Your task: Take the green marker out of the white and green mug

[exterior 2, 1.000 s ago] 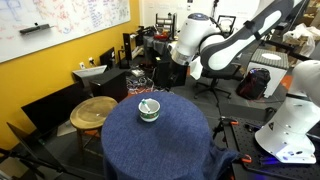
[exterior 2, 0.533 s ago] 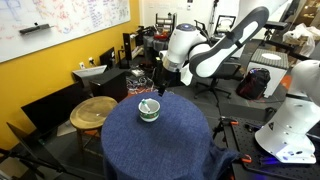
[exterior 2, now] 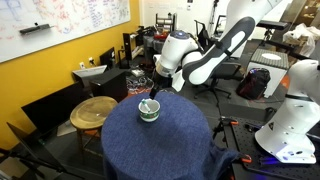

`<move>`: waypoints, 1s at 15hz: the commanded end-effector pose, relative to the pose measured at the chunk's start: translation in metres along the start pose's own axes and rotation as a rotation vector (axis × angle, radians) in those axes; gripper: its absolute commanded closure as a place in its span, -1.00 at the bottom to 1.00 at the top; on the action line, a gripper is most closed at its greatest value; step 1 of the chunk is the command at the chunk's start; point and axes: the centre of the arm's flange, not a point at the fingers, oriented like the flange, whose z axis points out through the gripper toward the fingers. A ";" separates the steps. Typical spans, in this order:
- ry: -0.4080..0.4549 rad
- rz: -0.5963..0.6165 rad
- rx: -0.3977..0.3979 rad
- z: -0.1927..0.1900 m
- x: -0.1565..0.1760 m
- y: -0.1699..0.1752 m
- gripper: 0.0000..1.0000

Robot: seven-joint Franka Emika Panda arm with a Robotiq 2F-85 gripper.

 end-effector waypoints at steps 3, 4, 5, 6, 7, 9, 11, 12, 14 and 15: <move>0.013 0.050 -0.020 0.023 0.016 -0.009 -1.00; 0.012 0.055 -0.025 0.027 0.017 -0.010 -1.00; 0.012 0.053 -0.030 0.031 0.019 -0.011 -1.00; 0.012 0.050 -0.034 0.035 0.021 -0.012 -1.00; 0.013 0.049 -0.039 0.039 0.023 -0.013 -1.00; 0.015 0.041 -0.042 0.047 0.027 -0.014 -1.00; 0.022 0.034 -0.044 0.055 0.031 -0.016 -1.00; 0.026 0.033 -0.045 0.059 0.034 -0.017 -1.00; 0.028 0.037 -0.044 0.065 0.038 -0.019 -1.00; 0.027 0.040 -0.041 0.069 0.040 -0.020 -1.00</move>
